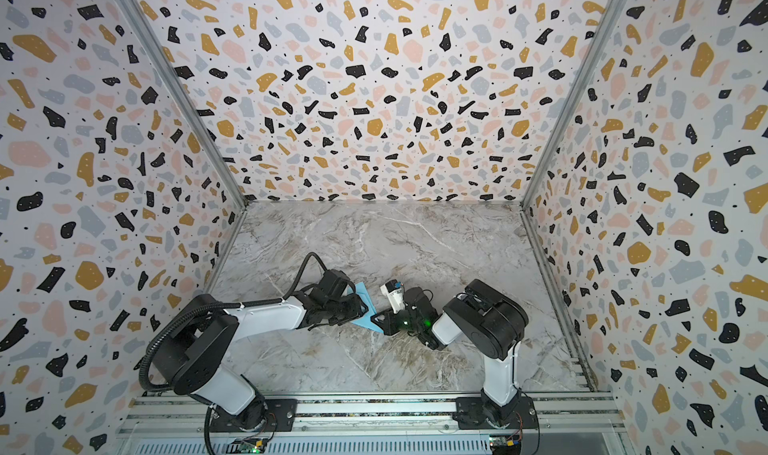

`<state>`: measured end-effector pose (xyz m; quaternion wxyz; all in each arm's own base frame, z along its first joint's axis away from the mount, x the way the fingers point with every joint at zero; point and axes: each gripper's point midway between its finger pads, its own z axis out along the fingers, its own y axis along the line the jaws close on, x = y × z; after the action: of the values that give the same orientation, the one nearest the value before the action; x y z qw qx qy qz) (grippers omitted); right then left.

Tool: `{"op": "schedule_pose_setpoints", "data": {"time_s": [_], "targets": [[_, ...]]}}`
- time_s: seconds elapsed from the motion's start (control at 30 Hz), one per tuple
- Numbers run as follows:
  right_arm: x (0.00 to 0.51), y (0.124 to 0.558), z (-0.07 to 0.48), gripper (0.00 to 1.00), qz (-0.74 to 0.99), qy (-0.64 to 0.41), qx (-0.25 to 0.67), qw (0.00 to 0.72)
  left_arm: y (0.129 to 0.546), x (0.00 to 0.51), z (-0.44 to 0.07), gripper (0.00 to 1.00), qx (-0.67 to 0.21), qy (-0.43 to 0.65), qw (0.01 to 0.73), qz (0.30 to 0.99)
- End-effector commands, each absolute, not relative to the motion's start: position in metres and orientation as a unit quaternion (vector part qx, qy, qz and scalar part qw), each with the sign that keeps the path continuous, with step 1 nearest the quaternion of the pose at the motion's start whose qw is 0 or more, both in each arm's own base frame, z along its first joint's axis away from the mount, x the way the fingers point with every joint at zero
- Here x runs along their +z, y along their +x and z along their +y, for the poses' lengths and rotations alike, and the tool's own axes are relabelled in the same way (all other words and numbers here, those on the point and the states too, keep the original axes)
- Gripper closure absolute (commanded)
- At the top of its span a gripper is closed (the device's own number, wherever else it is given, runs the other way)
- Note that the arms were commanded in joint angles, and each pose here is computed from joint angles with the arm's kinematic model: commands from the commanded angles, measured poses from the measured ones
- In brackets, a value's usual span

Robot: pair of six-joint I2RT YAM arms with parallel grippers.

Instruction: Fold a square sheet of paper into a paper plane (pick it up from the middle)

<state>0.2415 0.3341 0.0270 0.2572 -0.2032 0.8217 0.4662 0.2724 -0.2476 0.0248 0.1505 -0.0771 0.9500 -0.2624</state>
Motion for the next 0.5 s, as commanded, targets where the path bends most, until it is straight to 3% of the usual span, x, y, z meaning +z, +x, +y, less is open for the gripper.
{"op": "schedule_pose_setpoints", "data": {"time_s": [0.0, 0.3, 0.47], "targets": [[0.019, 0.239, 0.328, 0.84, 0.837, -0.182, 0.466, 0.222, 0.247, -0.018, -0.213, 0.55, -0.165, -0.088, 0.102, 0.977], [0.057, 0.235, 0.325, 0.68, 0.824, -0.179, 0.503, 0.188, 0.222, -0.048, -0.185, 0.54, -0.106, -0.097, 0.074, 0.987], [0.065, 0.233, 0.319, 0.71, 0.823, -0.18, 0.505, 0.188, 0.217, -0.053, -0.173, 0.54, -0.068, -0.099, 0.069, 0.99]]}}
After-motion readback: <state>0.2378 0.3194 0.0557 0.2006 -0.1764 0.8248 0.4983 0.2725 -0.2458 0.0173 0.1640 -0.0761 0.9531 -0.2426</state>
